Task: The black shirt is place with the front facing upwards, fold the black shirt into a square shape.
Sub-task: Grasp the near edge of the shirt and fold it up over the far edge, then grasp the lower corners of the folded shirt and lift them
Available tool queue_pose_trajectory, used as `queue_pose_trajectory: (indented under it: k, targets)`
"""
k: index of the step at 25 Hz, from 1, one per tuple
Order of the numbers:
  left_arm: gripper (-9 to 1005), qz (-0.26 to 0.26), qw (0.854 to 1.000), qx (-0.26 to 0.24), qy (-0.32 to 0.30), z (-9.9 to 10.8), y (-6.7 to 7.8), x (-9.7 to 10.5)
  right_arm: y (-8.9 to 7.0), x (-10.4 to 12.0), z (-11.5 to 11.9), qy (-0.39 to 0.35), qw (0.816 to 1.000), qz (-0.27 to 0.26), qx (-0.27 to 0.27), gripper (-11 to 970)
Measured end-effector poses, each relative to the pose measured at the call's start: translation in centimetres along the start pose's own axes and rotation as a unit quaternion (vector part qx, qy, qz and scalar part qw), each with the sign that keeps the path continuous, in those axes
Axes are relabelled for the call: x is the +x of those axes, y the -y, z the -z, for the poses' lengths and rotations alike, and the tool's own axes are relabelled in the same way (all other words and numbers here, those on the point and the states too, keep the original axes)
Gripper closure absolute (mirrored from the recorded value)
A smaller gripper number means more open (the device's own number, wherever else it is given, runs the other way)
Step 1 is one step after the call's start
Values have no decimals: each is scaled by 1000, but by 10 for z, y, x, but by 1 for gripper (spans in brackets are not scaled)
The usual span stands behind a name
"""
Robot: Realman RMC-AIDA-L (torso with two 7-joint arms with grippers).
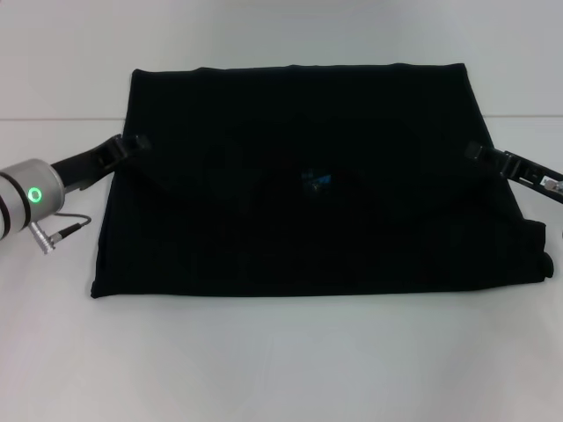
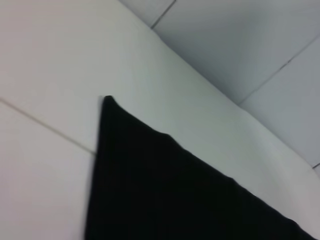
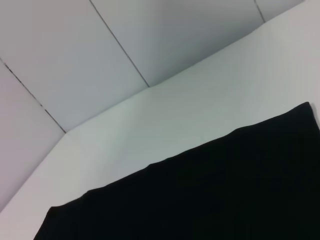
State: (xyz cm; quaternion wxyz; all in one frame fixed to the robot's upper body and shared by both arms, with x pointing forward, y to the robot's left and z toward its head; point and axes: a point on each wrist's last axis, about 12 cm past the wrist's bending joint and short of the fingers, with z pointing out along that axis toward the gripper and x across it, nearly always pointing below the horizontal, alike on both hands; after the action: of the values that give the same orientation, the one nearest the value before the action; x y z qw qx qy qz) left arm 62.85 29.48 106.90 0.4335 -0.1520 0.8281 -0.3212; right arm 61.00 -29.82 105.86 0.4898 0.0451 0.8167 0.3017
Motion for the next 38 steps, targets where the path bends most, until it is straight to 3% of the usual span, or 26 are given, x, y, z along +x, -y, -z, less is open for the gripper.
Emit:
queue_pose_trajectory:
  k: [7,11,17,21,23,28,38]
  targets:
    - [522,18,1000,7,3,17,-17,5,11,4,16,5,1000,-5,0,327]
    - [353,18,998,53,-14,37,-24,1,8,7,31,-2,997,47,-58,234]
    - [272,18,988,117,-96,81,-37,-5,-17,33,48,-46,960,190,-198,111]
    - [245,0,983,138,-124,106,-42,-13,-30,56,53,-52,936,244,-249,81]
    - [245,-19,983,125,-133,113,-45,-15,-36,67,52,-60,925,264,-265,74]
    - [246,-37,984,88,-150,105,-49,-9,-40,81,49,-73,918,278,-273,74]
    - [240,-67,982,37,-173,84,-52,13,-39,85,49,-74,924,266,-266,76]
